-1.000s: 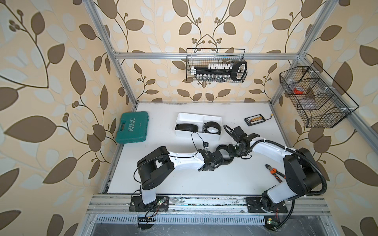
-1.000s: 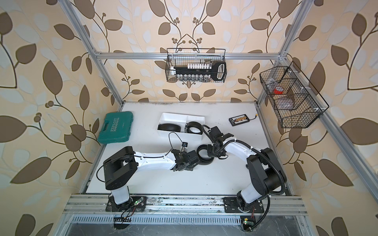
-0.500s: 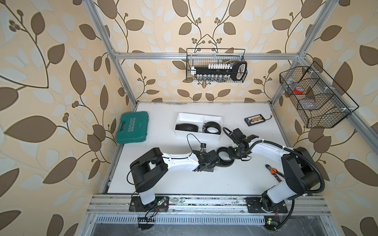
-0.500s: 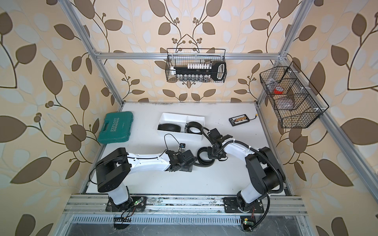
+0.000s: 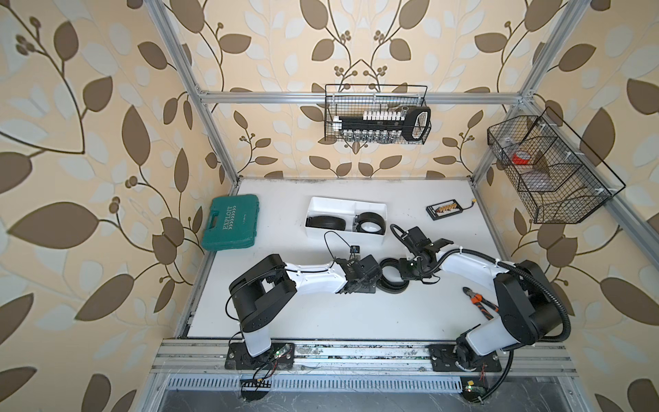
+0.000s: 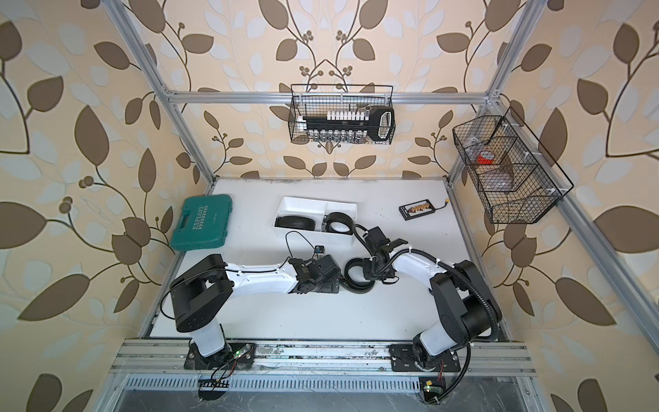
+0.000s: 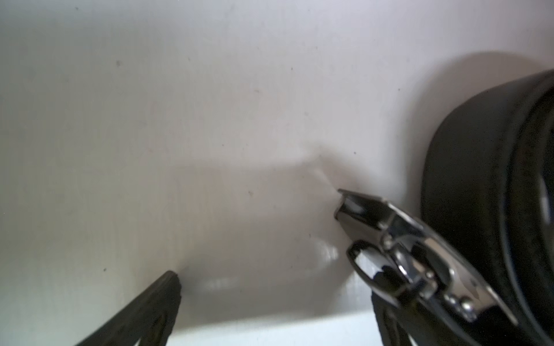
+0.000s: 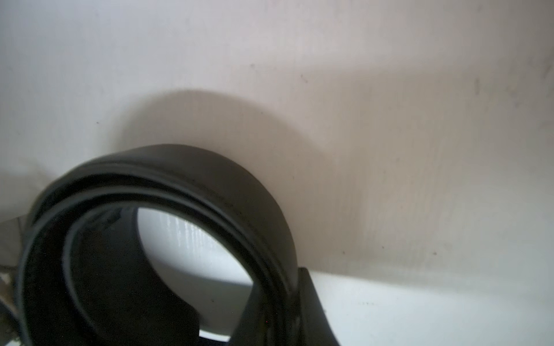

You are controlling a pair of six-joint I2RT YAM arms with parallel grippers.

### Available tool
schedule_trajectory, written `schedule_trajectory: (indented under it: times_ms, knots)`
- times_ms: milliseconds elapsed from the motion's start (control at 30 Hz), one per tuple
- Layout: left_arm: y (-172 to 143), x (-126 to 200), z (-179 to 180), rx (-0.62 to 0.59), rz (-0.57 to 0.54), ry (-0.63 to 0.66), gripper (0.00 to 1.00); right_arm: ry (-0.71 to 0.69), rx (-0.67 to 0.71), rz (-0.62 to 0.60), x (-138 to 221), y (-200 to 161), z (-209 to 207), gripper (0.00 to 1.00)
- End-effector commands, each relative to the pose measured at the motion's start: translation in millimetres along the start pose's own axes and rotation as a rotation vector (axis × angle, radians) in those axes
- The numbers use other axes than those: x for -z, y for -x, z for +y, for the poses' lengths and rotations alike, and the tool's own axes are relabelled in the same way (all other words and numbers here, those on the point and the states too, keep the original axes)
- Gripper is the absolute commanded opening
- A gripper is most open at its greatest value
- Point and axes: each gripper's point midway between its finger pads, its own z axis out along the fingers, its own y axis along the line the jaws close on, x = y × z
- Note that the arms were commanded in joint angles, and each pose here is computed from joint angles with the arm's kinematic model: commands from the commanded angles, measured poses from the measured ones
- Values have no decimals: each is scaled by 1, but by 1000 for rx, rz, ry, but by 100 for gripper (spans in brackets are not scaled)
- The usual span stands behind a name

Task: Place the belts into the storage roll
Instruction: Roll the belt at the center of the board.

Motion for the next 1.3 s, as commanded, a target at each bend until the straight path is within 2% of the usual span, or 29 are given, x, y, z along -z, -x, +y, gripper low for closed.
schedule_trajectory:
  times_ms: [0, 67, 133, 233, 400, 567, 800, 900, 1267]
  knots:
    - [-19, 22, 22, 41, 24, -11, 99, 1, -6, 0, -8, 8, 2, 0]
    - [-14, 43, 37, 60, -29, -26, 99, -3, -8, -1, -10, 8, -1, 0]
    - [-6, 63, 40, 63, -85, -97, 99, -5, -4, -1, -10, 7, -2, 0]
    - [7, 83, 23, -31, -141, -203, 99, 0, -1, 3, -10, 6, -2, 0]
    - [24, 92, -19, -218, -136, -280, 99, 8, 12, 11, -9, 4, -1, 0]
    - [23, 77, -54, -374, -36, -319, 98, 12, 14, 17, -9, 1, -2, 0]
    - [13, 56, -64, -503, 50, -300, 89, 23, 13, 20, -10, 1, -1, 0]
    - [7, 46, -64, -526, 86, -287, 85, 28, 12, 18, -9, 2, 0, 0]
    - [6, 28, -64, -529, 104, -251, 84, 28, 16, 34, -13, -2, -1, 0]
